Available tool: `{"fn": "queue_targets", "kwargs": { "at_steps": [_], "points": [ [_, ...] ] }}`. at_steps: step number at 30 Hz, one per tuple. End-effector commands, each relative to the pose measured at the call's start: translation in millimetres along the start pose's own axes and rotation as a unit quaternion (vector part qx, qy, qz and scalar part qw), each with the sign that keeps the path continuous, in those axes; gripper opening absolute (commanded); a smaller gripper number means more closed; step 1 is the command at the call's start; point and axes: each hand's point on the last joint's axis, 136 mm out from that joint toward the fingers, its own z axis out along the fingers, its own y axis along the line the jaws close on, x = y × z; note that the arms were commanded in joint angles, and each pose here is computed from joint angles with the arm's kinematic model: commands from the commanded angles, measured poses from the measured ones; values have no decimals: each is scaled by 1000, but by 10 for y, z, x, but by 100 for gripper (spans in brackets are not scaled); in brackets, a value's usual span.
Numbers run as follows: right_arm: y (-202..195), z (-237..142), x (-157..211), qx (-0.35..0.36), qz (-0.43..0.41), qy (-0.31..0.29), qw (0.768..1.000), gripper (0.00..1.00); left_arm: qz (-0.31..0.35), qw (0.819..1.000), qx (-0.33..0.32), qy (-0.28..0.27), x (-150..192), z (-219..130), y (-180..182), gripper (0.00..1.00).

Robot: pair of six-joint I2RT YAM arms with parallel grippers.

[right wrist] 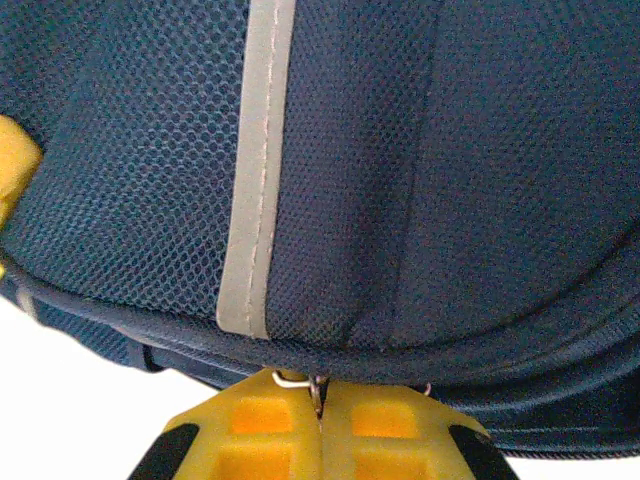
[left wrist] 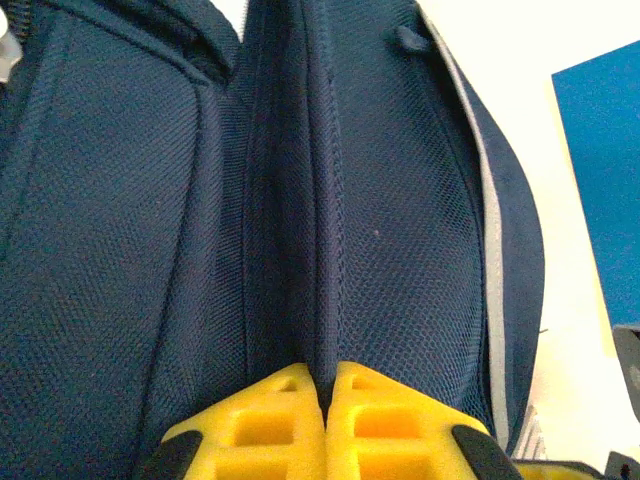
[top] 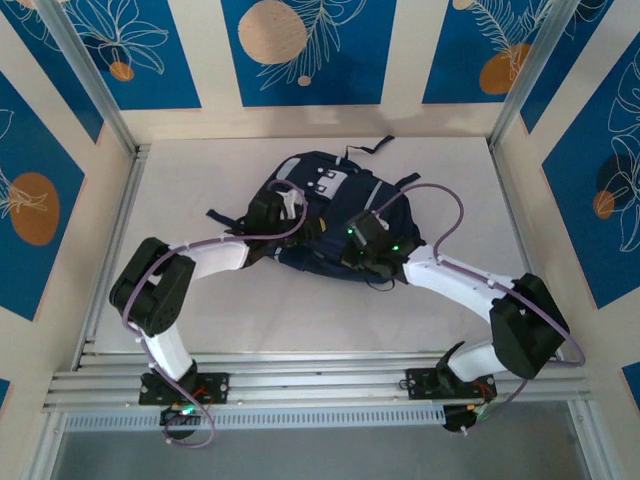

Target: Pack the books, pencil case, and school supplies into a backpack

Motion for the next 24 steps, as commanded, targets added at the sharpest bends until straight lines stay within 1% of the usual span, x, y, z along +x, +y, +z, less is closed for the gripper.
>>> {"fn": "queue_targets", "kwargs": {
  "at_steps": [1, 3, 5, 7, 12, 13, 16, 18, 21, 24],
  "points": [
    [-314, -126, 312, 6, -36, 120, 992, 0, 24, 999, -15, -33, -325, -56, 74, 0],
    [-329, -178, 390, -13, -31, 167, 985, 0, 29, 999, -17, -32, -335, -51, 69, 0],
    [-337, -225, 425, -28, -25, 200, 979, 0, 32, 999, -20, -30, -336, -51, 71, 0],
    [-366, -250, 398, -28, -16, 211, 977, 0, 34, 999, -23, -29, -330, -52, 84, 0],
    [-323, -308, 265, -74, 4, 225, 971, 0, 43, 998, -36, -19, -281, -64, 142, 0],
    [-345, -331, 215, -66, -5, 221, 973, 0, 48, 998, -41, -15, -269, -72, 161, 0],
    [-523, -355, 70, -1, -54, 191, 980, 0, 63, 997, -52, -5, -269, -100, 199, 0],
    [-687, -328, -30, 46, -93, 169, 980, 0, 68, 996, -61, 2, -283, -116, 257, 0],
    [-900, -256, -150, 103, -152, 150, 972, 0, 72, 995, -74, 10, -340, -167, 355, 0],
    [-1070, -188, -279, 158, -201, 141, 957, 0, 79, 993, -86, 15, -401, -214, 430, 0]
  ]
}}
